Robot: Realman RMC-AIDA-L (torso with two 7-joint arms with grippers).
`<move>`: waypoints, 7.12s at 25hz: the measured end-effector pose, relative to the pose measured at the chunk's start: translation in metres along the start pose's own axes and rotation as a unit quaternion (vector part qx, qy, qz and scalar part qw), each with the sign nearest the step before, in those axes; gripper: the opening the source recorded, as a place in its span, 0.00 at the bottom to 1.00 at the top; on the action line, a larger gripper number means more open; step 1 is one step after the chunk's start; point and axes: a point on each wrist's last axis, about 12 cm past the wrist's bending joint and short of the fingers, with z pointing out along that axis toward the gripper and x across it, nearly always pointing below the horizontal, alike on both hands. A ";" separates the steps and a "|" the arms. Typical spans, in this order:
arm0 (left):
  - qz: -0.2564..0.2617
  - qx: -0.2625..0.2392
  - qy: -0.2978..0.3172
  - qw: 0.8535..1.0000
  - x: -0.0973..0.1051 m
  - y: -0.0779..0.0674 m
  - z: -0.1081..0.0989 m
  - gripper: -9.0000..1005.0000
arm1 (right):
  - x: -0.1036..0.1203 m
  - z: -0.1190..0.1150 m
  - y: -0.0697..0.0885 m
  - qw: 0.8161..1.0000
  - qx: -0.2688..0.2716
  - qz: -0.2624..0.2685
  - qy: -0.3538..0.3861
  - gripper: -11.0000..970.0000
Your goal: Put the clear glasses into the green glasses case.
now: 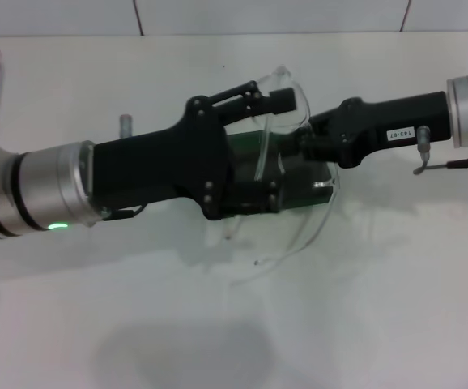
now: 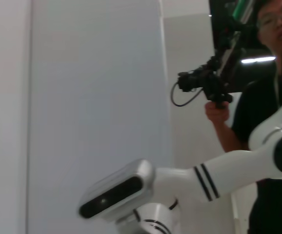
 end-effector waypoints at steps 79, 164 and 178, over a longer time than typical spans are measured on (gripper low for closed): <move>0.000 0.051 0.049 0.997 0.014 -0.008 0.011 0.81 | 0.015 0.011 0.015 0.999 -0.030 -0.017 -0.015 0.14; -0.091 -0.440 0.001 0.893 0.036 0.015 -0.100 0.81 | -0.003 0.113 0.056 0.752 0.179 -0.522 0.361 0.16; -0.087 -0.439 0.005 0.894 0.036 0.019 -0.097 0.81 | 0.005 0.116 0.054 0.748 0.183 -0.533 0.351 0.17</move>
